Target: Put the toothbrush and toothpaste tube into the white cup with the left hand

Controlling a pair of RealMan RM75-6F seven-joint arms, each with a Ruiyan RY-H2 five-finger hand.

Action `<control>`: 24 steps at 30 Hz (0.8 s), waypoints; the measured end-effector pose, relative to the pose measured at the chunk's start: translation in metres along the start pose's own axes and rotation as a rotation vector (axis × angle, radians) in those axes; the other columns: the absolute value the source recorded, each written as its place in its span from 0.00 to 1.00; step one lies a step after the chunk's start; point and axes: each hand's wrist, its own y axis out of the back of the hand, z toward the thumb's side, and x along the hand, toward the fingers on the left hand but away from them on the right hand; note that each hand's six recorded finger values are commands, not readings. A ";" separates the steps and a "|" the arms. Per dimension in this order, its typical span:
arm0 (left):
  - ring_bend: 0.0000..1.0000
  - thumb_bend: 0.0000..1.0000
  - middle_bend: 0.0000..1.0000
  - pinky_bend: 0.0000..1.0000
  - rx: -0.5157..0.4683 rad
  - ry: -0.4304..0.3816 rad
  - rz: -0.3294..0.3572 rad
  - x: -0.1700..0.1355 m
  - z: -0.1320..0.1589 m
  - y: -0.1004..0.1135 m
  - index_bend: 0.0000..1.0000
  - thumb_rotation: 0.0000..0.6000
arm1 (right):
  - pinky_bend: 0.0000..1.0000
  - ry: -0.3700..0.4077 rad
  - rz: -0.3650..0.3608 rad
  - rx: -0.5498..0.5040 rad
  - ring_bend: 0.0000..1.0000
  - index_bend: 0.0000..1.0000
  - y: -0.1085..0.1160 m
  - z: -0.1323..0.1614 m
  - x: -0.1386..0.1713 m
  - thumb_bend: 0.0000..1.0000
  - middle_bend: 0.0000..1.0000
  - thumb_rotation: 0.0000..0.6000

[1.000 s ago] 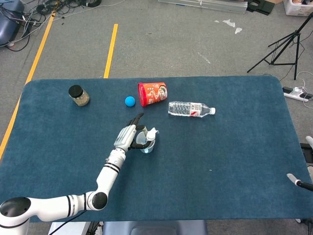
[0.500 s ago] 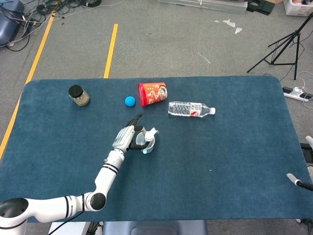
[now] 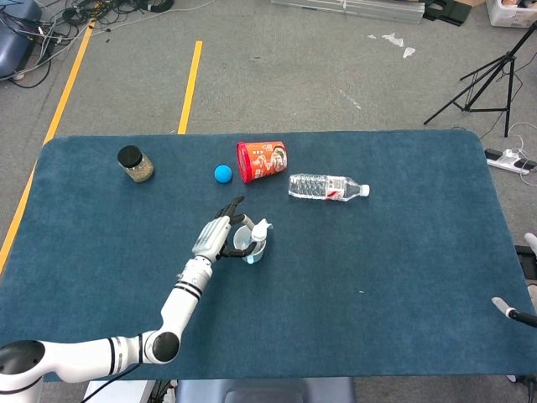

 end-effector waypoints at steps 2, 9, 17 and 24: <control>0.00 0.30 0.01 0.00 -0.003 -0.002 -0.001 -0.001 0.000 0.001 0.39 1.00 | 0.36 -0.001 0.001 0.001 0.00 0.00 0.000 0.000 0.000 0.00 0.00 1.00; 0.00 0.30 0.01 0.00 -0.010 -0.009 0.000 -0.007 0.000 0.004 0.35 1.00 | 0.36 -0.001 0.002 0.004 0.00 0.00 -0.001 0.000 -0.001 0.00 0.00 1.00; 0.00 0.30 0.01 0.00 -0.012 -0.018 -0.005 -0.019 -0.002 0.012 0.34 1.00 | 0.36 -0.002 0.004 0.008 0.00 0.00 -0.002 0.001 -0.001 0.00 0.00 1.00; 0.00 0.30 0.01 0.00 0.008 -0.038 0.001 -0.034 0.001 0.027 0.34 1.00 | 0.36 -0.003 0.010 0.016 0.00 0.00 -0.005 0.002 -0.002 0.00 0.00 1.00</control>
